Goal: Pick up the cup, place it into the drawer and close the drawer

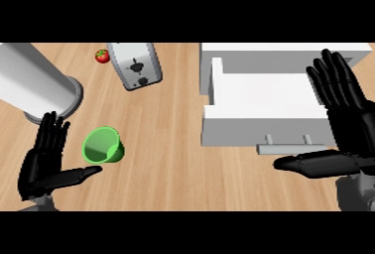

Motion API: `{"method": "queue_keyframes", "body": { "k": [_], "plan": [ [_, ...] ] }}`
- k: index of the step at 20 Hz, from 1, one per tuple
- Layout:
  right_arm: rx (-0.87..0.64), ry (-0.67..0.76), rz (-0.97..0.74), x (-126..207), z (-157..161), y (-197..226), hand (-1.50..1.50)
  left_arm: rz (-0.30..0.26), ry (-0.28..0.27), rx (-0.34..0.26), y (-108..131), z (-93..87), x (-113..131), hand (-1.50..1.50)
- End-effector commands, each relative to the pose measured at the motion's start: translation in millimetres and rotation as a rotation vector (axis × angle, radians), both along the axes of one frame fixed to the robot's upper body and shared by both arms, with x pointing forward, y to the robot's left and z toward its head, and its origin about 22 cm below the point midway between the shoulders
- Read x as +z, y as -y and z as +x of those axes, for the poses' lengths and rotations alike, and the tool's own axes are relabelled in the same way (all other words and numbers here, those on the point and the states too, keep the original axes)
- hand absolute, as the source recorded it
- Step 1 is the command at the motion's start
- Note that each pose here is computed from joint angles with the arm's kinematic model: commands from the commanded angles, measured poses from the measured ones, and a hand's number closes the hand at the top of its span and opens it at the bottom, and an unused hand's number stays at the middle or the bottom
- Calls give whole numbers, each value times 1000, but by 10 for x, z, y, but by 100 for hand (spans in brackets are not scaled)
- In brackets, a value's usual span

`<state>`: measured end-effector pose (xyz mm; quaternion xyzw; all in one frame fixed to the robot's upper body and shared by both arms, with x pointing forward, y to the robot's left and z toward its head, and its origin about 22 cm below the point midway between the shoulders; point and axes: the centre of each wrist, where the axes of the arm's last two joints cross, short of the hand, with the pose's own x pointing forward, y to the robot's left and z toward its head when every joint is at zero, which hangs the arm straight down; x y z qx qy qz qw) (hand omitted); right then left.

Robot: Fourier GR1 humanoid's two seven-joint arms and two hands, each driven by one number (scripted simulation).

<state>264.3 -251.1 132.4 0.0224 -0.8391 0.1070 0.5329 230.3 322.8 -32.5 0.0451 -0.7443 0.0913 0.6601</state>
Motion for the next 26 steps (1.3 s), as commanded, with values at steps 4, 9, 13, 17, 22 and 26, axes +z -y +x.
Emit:
{"method": "queue_keyframes", "body": {
  "k": [4, 9, 13, 17, 22, 26],
  "plan": [
    [2, 1, -4, 177, 23, 222, -150, 7, -60, 12, -127, -33, -577, -150],
    [10, -13, -13, 176, 16, -94, -150, 42, -74, 41, -134, -12, -768, -150],
    [-14, -3, 24, 94, -27, -49, -150, 32, -61, 39, -221, -76, -1092, -150],
    [16, -4, 10, -18, -8, 78, -150, 38, -49, 59, -127, 79, -1145, -150],
    [2, -2, 14, 16, 130, 51, -150, 11, -21, 46, -291, -144, -1275, -150],
    [-2, -4, 1, 196, 68, -24, -150, 18, 0, 35, -96, 34, -1263, -150]
  ]
}}
